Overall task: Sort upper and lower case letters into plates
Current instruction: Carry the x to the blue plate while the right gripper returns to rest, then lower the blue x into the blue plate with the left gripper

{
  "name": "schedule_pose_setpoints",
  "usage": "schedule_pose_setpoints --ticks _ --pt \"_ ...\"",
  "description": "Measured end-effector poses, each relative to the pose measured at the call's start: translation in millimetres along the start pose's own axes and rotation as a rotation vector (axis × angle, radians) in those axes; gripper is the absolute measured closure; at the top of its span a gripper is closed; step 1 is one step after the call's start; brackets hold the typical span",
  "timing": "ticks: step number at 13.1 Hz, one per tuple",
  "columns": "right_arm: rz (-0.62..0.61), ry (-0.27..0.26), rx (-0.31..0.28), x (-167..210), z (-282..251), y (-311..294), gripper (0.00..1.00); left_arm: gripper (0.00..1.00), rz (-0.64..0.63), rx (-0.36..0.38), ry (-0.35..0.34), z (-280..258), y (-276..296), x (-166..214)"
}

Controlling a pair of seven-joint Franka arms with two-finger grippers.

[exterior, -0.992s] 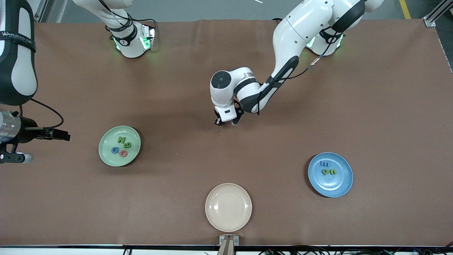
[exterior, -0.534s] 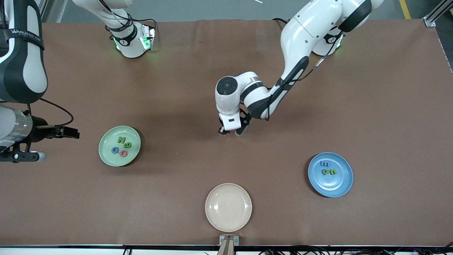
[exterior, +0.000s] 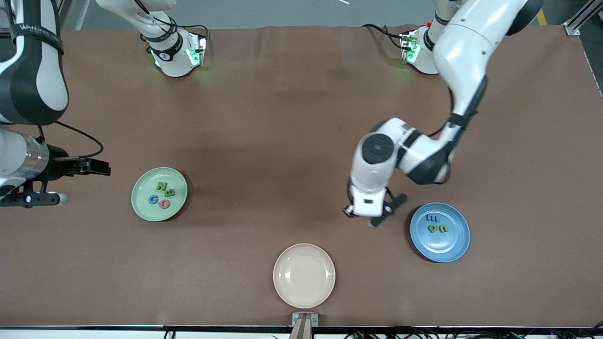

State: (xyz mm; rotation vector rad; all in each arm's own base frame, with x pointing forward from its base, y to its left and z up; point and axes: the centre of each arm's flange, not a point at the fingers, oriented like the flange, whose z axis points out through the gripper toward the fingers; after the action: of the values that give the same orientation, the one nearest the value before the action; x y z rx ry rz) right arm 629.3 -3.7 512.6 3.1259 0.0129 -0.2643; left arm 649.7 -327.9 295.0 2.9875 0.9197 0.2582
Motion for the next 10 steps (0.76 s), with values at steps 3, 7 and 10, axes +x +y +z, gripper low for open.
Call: schedule_pose_setpoints --ticks 3,7,10 --pt "0.019 0.020 0.003 -21 -18 11 0.00 0.74 0.159 0.030 -0.005 13 -45 66" --pt "0.045 0.020 0.008 -29 -24 28 0.00 0.74 0.270 0.081 -0.043 33 -103 120" --pt "0.044 0.013 0.009 -34 -28 27 0.00 0.74 0.345 0.112 -0.088 55 -143 140"
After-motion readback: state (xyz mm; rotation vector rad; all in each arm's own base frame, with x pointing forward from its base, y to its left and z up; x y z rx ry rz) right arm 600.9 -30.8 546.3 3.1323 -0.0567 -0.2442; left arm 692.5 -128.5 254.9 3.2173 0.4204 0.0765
